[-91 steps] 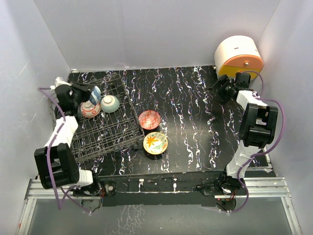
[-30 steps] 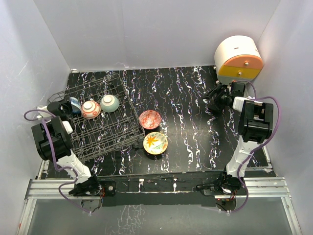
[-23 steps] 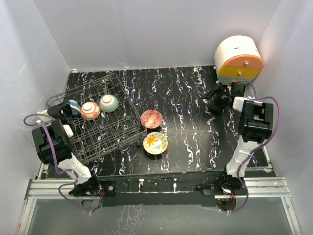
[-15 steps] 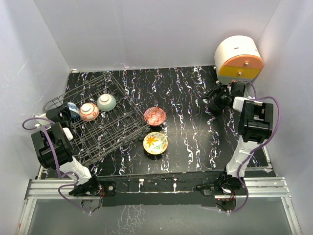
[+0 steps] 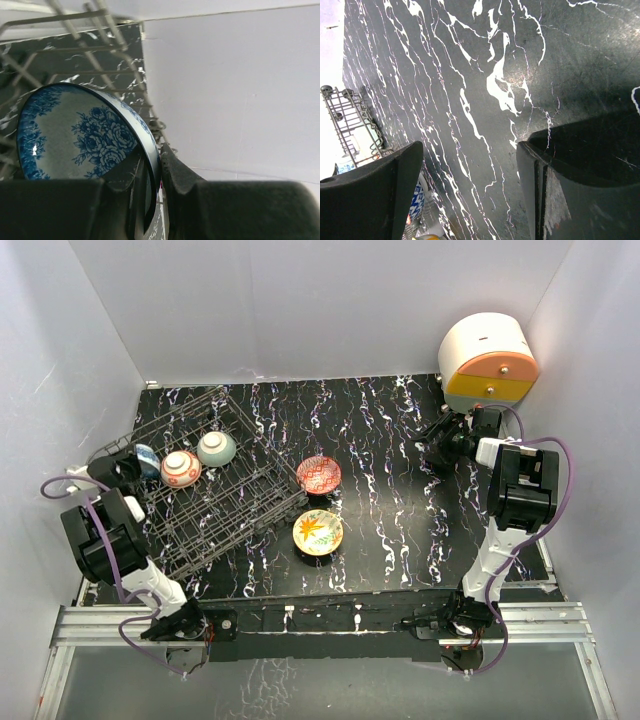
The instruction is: Load the bowls into the dish rack
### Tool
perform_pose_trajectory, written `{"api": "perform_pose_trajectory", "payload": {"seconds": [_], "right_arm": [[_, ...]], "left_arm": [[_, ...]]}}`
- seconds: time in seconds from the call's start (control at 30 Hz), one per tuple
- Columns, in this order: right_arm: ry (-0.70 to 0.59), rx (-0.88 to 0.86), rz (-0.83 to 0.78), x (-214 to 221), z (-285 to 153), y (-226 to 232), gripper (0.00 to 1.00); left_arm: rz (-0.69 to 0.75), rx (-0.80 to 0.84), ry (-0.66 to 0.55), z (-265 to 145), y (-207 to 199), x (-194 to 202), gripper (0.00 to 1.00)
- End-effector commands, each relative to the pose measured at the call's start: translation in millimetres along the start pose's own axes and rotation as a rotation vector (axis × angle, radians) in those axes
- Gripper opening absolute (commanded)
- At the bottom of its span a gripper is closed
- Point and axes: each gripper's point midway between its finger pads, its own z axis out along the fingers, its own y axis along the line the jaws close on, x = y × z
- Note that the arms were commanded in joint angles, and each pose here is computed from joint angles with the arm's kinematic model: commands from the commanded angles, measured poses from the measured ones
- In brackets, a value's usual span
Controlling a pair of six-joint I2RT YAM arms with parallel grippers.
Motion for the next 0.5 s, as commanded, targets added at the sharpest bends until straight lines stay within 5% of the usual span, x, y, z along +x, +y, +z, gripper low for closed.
{"api": "perform_pose_trajectory", "payload": {"seconds": [0.0, 0.47], "right_arm": [[-0.055, -0.057, -0.059, -17.6, -7.3, 19.7, 0.77], [-0.045, -0.057, -0.063, -18.1, -4.4, 18.6, 0.76]], "left_arm": [[0.064, 0.167, 0.011, 12.4, -61.3, -8.0, 0.00], [0.107, 0.050, 0.079, 10.3, 19.7, 9.7, 0.00]]}}
